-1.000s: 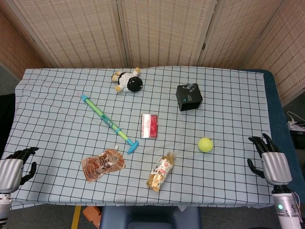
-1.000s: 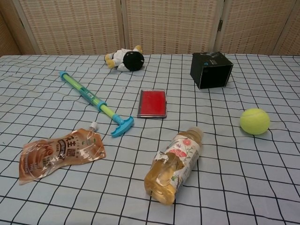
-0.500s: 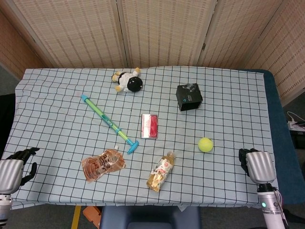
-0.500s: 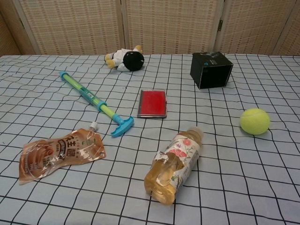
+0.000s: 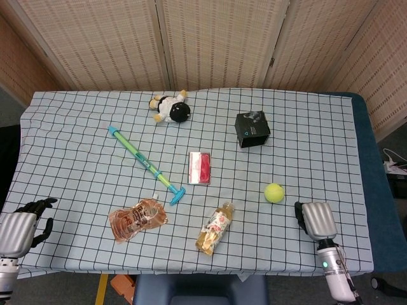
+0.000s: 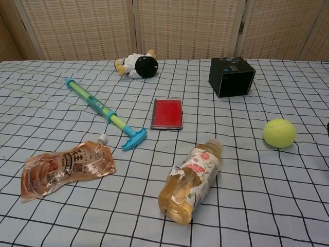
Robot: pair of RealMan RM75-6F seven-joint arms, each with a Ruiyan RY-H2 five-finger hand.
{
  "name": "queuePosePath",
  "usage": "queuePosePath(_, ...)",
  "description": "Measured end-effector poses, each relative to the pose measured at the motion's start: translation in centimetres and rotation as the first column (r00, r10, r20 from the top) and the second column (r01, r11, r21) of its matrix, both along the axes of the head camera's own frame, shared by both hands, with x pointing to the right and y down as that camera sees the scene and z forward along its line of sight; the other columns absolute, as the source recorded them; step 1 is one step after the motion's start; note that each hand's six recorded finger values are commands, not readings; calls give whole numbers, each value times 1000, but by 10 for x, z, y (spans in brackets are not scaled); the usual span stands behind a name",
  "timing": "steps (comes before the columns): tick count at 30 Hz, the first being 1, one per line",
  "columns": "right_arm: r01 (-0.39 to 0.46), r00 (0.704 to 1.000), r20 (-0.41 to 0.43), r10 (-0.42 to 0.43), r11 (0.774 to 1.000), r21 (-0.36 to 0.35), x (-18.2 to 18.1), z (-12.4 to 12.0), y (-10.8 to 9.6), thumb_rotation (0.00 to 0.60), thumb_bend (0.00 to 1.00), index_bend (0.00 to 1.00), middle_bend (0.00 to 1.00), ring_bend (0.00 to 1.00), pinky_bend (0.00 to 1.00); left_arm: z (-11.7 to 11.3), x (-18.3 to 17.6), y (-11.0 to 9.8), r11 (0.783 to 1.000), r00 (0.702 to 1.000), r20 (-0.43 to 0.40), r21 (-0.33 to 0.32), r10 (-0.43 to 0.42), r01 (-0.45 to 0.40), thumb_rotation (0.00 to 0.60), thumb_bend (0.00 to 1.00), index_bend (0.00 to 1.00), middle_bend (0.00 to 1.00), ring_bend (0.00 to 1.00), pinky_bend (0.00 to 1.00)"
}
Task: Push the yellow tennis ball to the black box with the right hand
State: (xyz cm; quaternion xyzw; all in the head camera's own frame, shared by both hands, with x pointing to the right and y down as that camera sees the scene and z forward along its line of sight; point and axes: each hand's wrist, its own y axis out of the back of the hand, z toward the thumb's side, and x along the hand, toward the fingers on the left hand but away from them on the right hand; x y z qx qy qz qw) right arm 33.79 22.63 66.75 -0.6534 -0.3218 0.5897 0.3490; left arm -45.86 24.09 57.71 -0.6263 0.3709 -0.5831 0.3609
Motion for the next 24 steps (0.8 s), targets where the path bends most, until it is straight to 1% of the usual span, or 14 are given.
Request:
queuePosePath(9, 32, 999, 20, -31, 999, -12, -10, 11, 1, 600, 1000, 1000, 923, 768, 1000, 0, 0, 0, 1000, 1000, 5, -4, -1, 1, 600, 517, 280, 354, 348, 543)
queuePosePath(18, 42, 998, 47, -41, 999, -33, -17, 36, -6, 600, 1000, 1000, 923, 768, 1000, -1, -2, -1, 1000, 1000, 13, 2, -9, 9, 600, 517, 284, 354, 348, 544)
queuePosePath(24, 59, 996, 65, -55, 997, -52, -25, 49, -6, 600, 1000, 1000, 923, 768, 1000, -1, -2, -1, 1000, 1000, 9, 2, -10, 9, 600, 517, 285, 354, 348, 544)
